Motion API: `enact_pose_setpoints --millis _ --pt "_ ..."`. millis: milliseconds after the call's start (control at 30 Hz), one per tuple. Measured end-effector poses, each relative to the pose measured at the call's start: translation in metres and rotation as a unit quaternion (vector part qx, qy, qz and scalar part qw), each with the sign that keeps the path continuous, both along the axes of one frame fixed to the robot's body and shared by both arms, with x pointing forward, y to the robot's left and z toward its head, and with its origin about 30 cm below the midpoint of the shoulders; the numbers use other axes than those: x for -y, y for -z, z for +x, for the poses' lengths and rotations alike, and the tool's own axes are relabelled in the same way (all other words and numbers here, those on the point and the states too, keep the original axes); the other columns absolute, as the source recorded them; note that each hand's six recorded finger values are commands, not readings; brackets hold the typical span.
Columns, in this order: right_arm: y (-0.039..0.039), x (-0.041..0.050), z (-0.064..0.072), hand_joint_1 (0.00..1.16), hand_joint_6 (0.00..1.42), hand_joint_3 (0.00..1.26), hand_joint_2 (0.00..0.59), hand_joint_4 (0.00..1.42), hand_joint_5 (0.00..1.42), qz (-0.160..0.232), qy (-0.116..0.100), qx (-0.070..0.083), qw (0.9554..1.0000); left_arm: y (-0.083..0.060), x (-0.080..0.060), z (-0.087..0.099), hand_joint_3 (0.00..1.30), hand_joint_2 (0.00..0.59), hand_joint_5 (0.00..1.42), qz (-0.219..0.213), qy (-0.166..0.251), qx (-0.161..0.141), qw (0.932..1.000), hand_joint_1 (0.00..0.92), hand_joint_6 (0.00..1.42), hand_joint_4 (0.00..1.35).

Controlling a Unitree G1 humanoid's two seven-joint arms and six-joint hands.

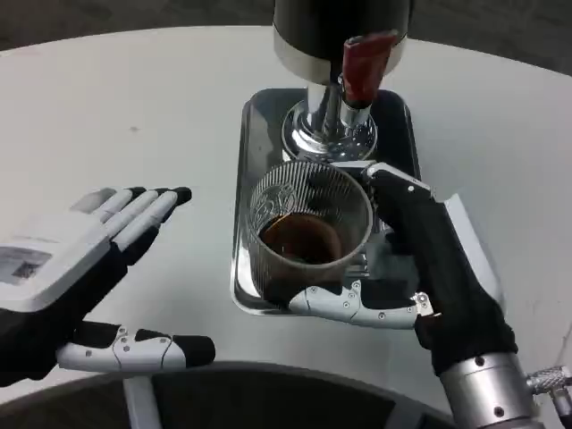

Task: Grasp the cup under the faucet to collect the drink, then remove the cup.

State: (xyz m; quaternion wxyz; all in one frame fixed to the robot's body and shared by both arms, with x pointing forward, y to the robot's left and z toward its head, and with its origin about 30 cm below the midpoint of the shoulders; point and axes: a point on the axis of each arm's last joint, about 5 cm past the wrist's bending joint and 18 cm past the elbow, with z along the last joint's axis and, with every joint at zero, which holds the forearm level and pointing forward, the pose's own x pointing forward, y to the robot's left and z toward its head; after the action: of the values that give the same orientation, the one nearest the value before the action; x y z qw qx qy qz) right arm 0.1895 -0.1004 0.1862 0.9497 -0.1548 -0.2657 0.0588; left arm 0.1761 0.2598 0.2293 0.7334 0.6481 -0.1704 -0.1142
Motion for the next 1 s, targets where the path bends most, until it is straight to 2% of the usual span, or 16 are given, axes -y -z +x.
enact_pose_setpoints --millis 167,300,433,600,800,967,1000 --pt "-0.0024 -0.0007 -0.006 1.13 1.41 0.8 0.105 0.96 1.04 -0.004 -0.015 0.0 0.9999 0.002 0.002 -0.002 0.0 0.0 0.0 0.011 -0.002 0.008 0.9999 0.0 0.0 0.0" --pt "-0.0094 0.0027 -0.013 1.13 1.41 0.8 0.105 0.96 1.04 -0.02 -0.032 0.012 0.9992 0.009 0.005 -0.016 0.0 0.0 0.0 0.002 0.018 0.039 0.9991 0.0 0.0 0.0" --pt "-0.0167 0.0069 -0.018 1.12 1.42 0.8 0.104 0.96 1.04 -0.034 -0.052 0.026 0.9977 0.019 0.005 -0.027 0.0 0.0 0.0 -0.005 0.037 0.052 0.998 0.0 0.0 0.0" --pt "-0.0189 0.0131 -0.022 1.12 1.42 0.8 0.104 0.96 1.04 -0.042 -0.079 0.016 0.9959 0.025 0.005 -0.036 0.0 0.0 0.0 -0.006 0.039 0.041 0.9984 0.0 0.0 0.0" --pt "-0.0173 0.0221 -0.028 1.11 1.42 0.8 0.103 0.96 1.04 -0.05 -0.094 -0.003 0.9943 0.025 0.014 -0.039 0.0 0.0 0.0 -0.002 0.054 0.048 0.9974 0.0 0.0 0.0" --pt "-0.0117 0.0329 -0.038 1.11 1.42 0.8 0.103 0.96 1.04 -0.049 -0.096 -0.041 0.9934 0.026 0.016 -0.04 0.0 0.0 0.0 -0.002 0.057 0.043 0.9975 0.0 0.0 0.0" --pt "-0.0115 0.0343 -0.039 1.1 1.42 0.8 0.103 0.96 1.04 -0.051 -0.093 -0.044 0.9933 0.026 0.016 -0.04 0.0 0.0 0.0 -0.003 0.056 0.042 0.9975 0.0 0.0 0.0"
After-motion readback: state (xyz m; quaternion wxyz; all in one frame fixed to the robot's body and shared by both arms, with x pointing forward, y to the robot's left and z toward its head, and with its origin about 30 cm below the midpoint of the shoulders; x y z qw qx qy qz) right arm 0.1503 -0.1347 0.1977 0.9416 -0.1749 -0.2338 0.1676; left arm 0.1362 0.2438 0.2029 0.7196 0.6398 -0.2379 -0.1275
